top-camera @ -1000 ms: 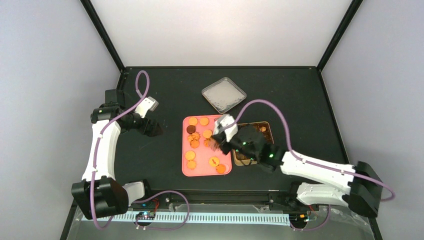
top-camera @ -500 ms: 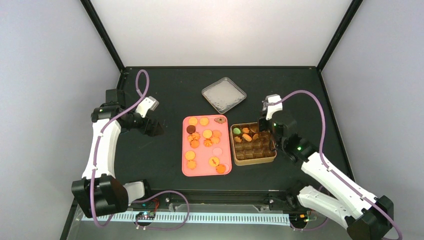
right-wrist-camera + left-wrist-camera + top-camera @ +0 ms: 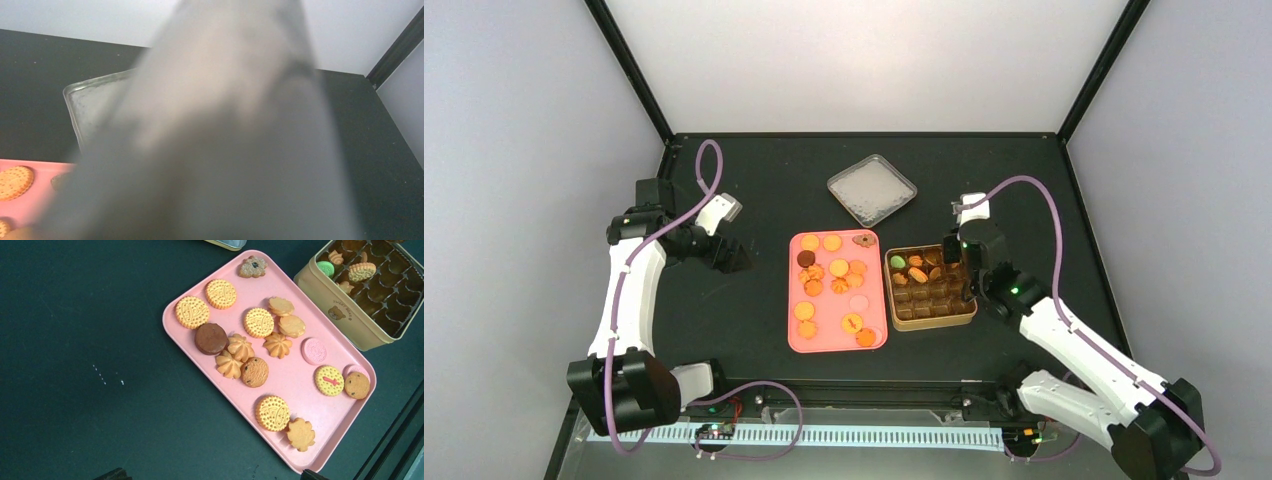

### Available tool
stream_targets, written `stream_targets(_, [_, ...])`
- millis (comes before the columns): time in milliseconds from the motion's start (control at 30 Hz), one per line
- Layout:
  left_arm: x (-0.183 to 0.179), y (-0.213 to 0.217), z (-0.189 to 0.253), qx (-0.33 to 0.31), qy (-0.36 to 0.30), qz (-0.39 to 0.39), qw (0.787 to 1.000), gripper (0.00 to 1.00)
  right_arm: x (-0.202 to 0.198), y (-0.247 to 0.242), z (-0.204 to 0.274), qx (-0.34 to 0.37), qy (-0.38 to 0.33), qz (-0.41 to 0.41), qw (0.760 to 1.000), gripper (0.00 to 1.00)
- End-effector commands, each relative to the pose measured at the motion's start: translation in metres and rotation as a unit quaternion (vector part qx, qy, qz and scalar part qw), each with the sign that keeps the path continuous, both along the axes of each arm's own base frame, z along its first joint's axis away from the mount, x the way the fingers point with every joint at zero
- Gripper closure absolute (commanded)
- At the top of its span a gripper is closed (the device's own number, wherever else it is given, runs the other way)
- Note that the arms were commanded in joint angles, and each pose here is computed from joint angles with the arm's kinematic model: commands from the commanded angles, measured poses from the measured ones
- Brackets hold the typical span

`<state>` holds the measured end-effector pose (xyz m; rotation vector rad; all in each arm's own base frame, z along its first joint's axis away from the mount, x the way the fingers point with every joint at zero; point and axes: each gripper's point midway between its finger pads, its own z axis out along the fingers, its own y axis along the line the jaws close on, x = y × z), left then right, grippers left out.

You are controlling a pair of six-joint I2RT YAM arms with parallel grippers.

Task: Pack the cookies
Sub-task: Place the fake cookies in the empty pocket of the box.

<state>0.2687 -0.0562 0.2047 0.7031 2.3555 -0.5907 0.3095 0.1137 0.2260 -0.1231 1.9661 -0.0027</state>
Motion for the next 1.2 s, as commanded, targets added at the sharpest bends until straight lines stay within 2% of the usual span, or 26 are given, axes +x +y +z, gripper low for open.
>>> stream_targets(0, [0.002, 0.002, 0.002, 0.004, -0.012, -0.001, 1.000, 0.09, 0.005, -0.007, 0.003, 0.012, -0.012, -0.026, 1.000, 0.77])
stream_targets(233, [0.002, 0.004, 0.002, 0.007, -0.013, 0.001, 1.000, 0.09, 0.007, -0.007, 0.004, 0.015, -0.015, -0.033, 0.999, 0.69])
stream_targets(367, [0.002, 0.004, 0.002, 0.008, -0.013, 0.001, 1.000, 0.09, 0.007, -0.006, 0.006, 0.017, -0.018, -0.031, 0.999, 0.68])
stream_targets(567, [0.001, 0.004, 0.003, 0.010, -0.013, 0.001, 1.000, 0.09, 0.006, -0.007, 0.009, 0.018, -0.021, -0.032, 0.999, 0.70])
stream_targets(733, [0.001, 0.004, 0.003, 0.009, -0.013, 0.002, 1.000, 0.09, 0.004, -0.009, 0.009, 0.022, -0.018, -0.035, 0.999, 0.78])
stream_targets(933, [0.001, 0.004, 0.002, 0.010, -0.012, 0.001, 1.000, 0.09, 0.002, -0.009, 0.011, 0.027, -0.011, -0.035, 0.999, 0.80])
stream_targets(1167, [0.001, 0.004, 0.003, 0.011, -0.014, 0.000, 1.000, 0.09, -0.001, -0.019, 0.012, 0.003, -0.001, -0.056, 0.998, 0.84])
